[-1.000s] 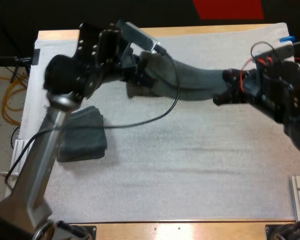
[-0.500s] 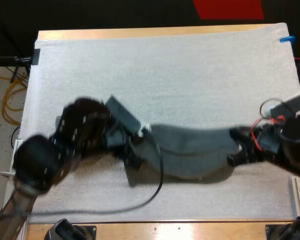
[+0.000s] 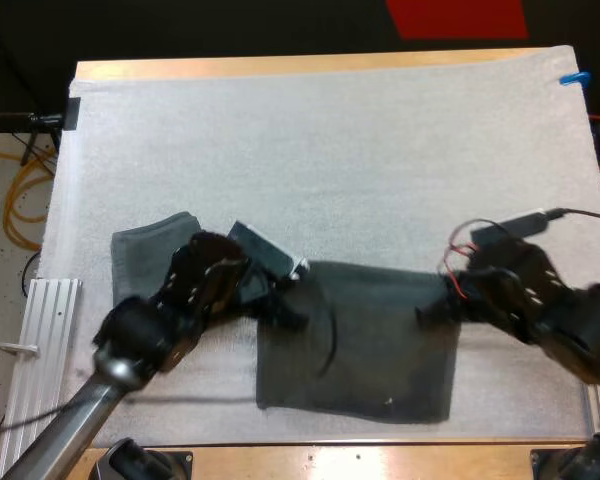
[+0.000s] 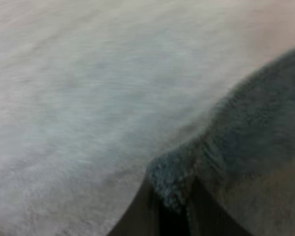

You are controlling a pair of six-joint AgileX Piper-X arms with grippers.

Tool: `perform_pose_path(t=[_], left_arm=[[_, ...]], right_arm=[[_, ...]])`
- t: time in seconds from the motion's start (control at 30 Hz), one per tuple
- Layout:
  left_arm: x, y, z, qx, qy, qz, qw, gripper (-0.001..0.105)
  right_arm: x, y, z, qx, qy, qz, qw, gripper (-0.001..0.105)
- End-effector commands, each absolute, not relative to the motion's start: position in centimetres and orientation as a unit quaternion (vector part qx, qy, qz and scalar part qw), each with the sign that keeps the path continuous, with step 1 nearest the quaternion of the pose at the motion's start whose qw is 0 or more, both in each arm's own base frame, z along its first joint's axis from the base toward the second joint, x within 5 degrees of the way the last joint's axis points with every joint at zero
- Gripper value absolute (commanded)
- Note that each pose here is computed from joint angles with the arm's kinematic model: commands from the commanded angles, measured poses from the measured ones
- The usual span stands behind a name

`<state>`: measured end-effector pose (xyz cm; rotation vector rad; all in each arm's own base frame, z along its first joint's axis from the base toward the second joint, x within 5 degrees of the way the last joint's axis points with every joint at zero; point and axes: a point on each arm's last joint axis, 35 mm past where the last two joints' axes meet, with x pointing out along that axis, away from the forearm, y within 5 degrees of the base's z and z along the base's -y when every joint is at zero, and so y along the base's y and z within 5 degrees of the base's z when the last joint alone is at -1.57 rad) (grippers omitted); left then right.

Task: Pick towel from pile fold and stack

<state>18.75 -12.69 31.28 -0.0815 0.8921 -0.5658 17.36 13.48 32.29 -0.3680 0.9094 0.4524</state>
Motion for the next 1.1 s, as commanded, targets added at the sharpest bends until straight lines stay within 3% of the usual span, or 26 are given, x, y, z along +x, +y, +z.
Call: perform_pose_path(t=[0.0, 0.17, 0.3, 0.47, 0.63, 0.87, 1.0, 1.07], left_arm=[[19.7, -12.7, 31.1, -0.038, 0.402, -0.260, 0.877, 0.000], [25.2, -12.1, 27.3, -0.019, 0.385, -0.228, 0.894, 0.000], [28.4, -11.4, 24.5, -0.029, 0.387, -0.231, 0.892, 0.000], [31.7, -10.5, 21.0, -0.054, 0.379, -0.234, 0.894, 0.000], [33.7, -9.8, 19.1, -0.062, 0.354, -0.224, 0.906, 0.000], [34.7, -9.9, 18.8, -0.064, 0.319, -0.227, 0.918, 0.001], [34.9, -10.0, 19.2, -0.064, 0.314, -0.228, 0.919, 0.013], [35.3, -10.1, 19.8, -0.064, 0.304, -0.230, 0.922, 0.030]], right_arm=[[18.7, 13.8, 32.0, -0.167, 0.394, 0.208, 0.880, 0.000], [24.9, 14.1, 27.9, -0.154, 0.358, 0.172, 0.905, 0.000], [28.8, 14.2, 25.5, -0.138, 0.334, 0.185, 0.914, 0.000], [32.4, 13.5, 21.5, -0.121, 0.335, 0.167, 0.920, 0.000], [34.2, 12.8, 19.0, -0.108, 0.336, 0.164, 0.921, 0.000], [35.4, 12.4, 17.8, -0.089, 0.342, 0.147, 0.924, 0.000], [36.4, 12.2, 18.9, -0.068, 0.328, 0.145, 0.931, 0.007], [37.2, 12.2, 20.2, -0.062, 0.311, 0.146, 0.937, 0.024]])
